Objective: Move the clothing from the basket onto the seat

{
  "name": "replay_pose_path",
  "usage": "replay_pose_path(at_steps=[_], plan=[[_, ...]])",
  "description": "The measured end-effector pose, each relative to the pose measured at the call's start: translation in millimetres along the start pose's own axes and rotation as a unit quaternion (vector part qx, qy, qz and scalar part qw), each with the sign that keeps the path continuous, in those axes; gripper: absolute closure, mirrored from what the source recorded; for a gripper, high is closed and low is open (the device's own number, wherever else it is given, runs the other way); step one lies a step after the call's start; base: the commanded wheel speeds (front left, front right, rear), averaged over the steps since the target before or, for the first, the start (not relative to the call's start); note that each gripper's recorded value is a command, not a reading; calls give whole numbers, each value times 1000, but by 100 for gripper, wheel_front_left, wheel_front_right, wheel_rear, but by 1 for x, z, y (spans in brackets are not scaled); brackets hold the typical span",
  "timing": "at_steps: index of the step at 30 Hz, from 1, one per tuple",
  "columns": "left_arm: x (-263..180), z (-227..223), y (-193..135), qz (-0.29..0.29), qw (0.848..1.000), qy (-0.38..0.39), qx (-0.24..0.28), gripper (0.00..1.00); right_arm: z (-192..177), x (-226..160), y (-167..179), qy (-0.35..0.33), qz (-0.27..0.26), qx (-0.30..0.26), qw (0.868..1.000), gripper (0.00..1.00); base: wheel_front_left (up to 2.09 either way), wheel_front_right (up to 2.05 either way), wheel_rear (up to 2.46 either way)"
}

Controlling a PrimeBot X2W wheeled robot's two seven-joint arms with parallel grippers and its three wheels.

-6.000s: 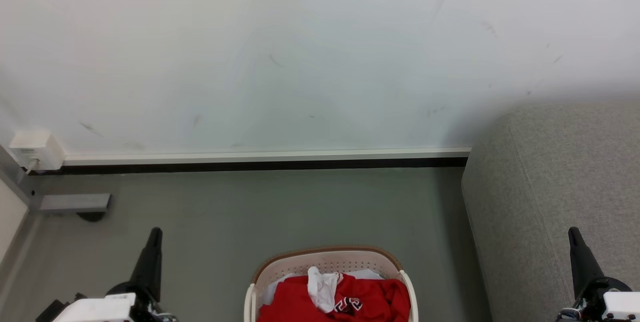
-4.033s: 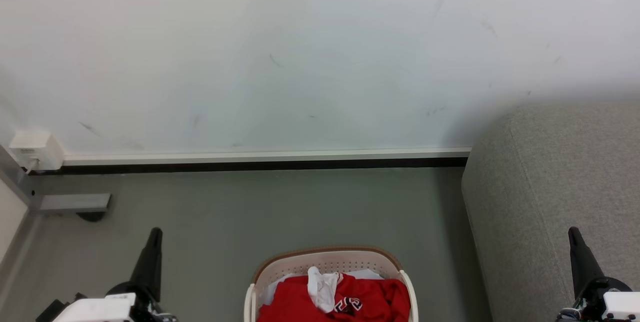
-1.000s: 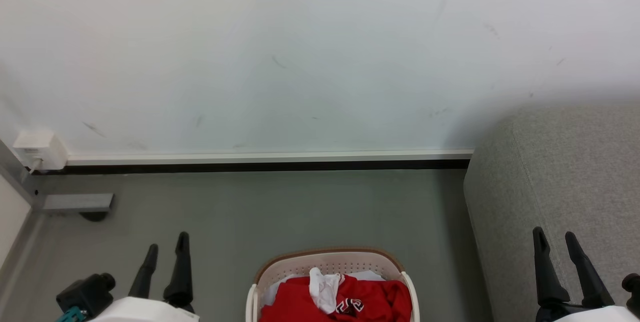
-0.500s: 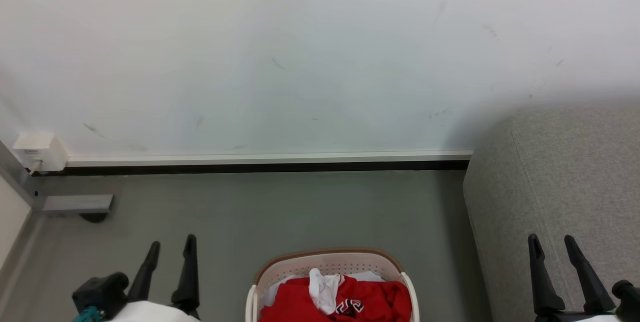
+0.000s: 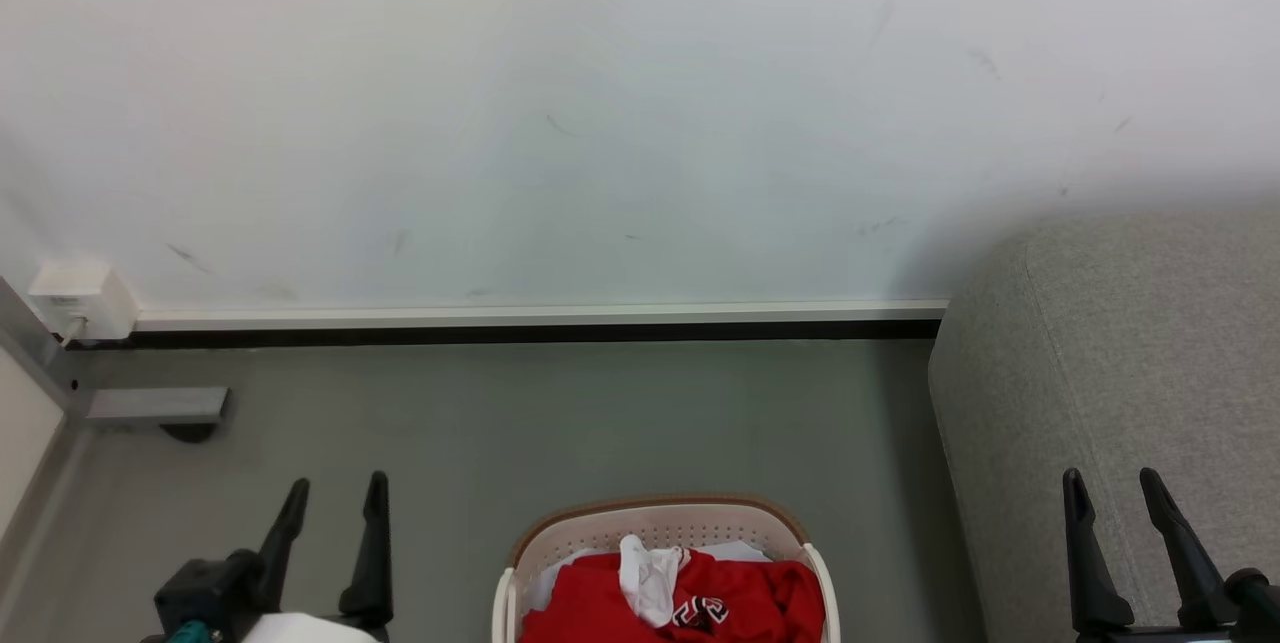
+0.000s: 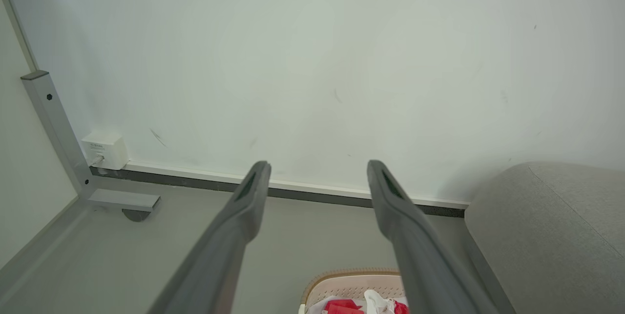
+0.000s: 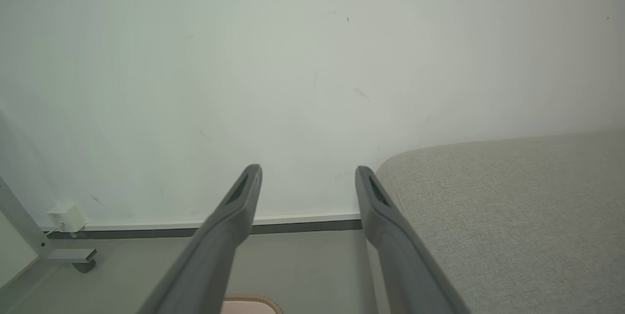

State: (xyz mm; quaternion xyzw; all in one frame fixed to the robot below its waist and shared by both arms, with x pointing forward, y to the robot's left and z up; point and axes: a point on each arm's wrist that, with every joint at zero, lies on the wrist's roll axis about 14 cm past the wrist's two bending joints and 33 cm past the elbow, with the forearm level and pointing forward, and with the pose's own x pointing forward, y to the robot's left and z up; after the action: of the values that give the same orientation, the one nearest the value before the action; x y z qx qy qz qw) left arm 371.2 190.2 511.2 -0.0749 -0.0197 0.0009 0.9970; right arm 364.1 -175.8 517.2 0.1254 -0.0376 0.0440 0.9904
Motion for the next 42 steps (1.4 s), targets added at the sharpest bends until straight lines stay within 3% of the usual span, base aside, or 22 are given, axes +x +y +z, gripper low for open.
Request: replay_pose_path(at_steps=[31, 36, 42], plan=[[-9, -9, 9, -10, 996, -4, 93, 0, -9, -8, -6, 1, -7, -68, 998, 0, 0, 0, 0], [-10, -10, 9, -10, 995, -5, 100, 0, -9, -9, -5, 0, -5, -76, 997, 0, 0, 0, 0], [-11, -13, 15, 3, 998, -3, 68, 0, -12, -10, -6, 3, -5, -84, 996, 0, 0, 0, 0]])
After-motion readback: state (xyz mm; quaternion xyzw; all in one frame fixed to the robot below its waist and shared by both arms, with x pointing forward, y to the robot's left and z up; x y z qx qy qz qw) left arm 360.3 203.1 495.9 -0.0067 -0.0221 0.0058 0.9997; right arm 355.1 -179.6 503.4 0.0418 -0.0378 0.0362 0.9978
